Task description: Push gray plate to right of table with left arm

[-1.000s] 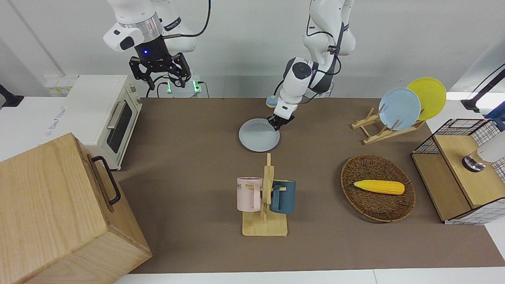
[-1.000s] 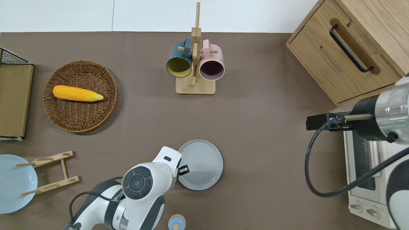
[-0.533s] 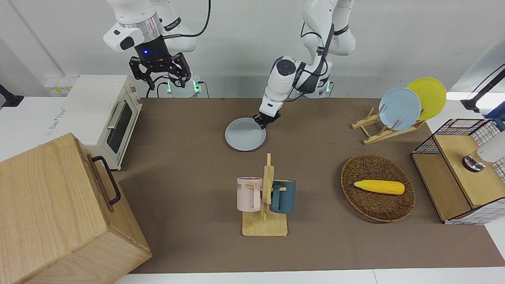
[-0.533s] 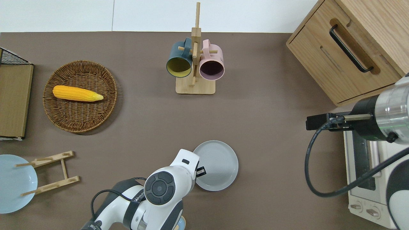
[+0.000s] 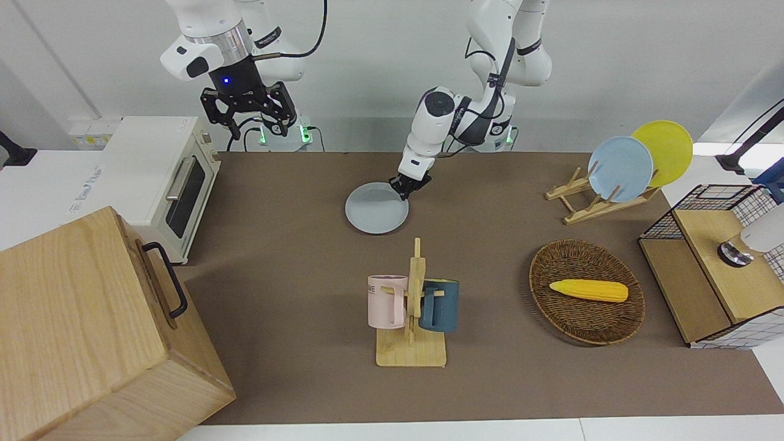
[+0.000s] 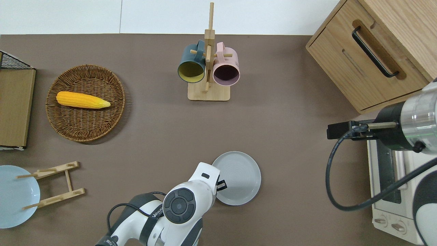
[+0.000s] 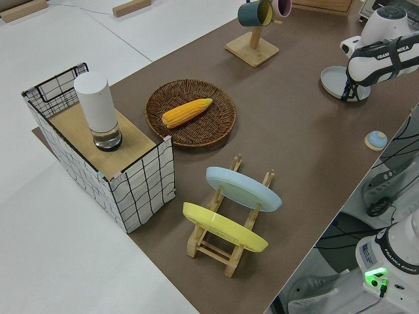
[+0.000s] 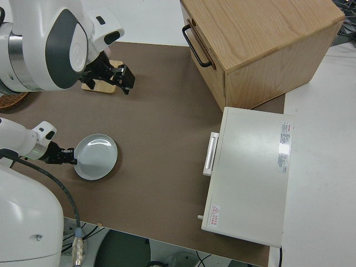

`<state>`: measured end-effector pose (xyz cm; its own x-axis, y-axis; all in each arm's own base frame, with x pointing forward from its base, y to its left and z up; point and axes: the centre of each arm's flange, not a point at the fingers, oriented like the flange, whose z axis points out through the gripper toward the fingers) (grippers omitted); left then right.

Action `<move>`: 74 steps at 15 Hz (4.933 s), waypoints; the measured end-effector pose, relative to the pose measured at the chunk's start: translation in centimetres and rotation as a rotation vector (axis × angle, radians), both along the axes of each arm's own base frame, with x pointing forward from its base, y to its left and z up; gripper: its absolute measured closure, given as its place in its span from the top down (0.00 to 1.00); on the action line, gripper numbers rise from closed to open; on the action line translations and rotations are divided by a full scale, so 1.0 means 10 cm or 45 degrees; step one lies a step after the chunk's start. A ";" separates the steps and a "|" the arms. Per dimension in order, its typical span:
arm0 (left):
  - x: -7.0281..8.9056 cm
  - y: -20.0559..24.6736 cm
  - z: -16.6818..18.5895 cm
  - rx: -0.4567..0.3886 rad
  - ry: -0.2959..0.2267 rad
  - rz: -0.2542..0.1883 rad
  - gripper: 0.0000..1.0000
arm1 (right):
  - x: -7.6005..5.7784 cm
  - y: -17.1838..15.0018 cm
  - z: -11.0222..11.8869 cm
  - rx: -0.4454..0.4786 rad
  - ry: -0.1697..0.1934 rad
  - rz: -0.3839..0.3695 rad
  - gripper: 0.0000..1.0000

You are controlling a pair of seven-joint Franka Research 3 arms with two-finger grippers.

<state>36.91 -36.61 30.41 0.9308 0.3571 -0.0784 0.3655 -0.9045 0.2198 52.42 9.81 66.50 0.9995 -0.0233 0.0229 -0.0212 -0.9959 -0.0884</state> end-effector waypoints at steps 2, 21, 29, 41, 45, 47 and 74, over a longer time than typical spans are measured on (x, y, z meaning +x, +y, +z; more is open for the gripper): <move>-0.01 -0.09 0.01 -0.012 0.002 0.008 0.03 | 0.00 0.00 0.00 0.000 0.000 0.000 1.00; -0.02 -0.46 -0.04 -0.051 0.019 -0.004 0.57 | 0.00 0.00 0.00 0.000 0.000 0.000 1.00; 0.57 0.30 0.68 0.119 0.054 -0.299 1.00 | 0.00 0.00 0.00 0.000 0.000 0.000 1.00; 1.31 2.35 1.50 0.174 -0.056 -0.341 1.00 | 0.00 0.00 0.00 0.000 0.000 0.000 1.00; 1.45 2.73 1.76 0.232 -0.070 -0.370 1.00 | 0.00 0.00 0.00 0.000 0.000 0.000 1.00; 1.50 2.90 1.90 0.232 -0.071 -0.364 1.00 | 0.00 0.00 0.00 0.000 0.000 0.000 1.00; 1.43 3.51 3.37 0.163 -0.017 -0.287 1.00 | 0.00 0.00 0.00 0.000 0.000 0.000 1.00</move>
<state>51.25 -1.51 64.15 0.9886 0.1469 -0.0332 0.1496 -0.9835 0.1014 52.42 9.81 66.50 0.9995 -0.0233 0.0229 -0.0212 -0.9959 -0.0884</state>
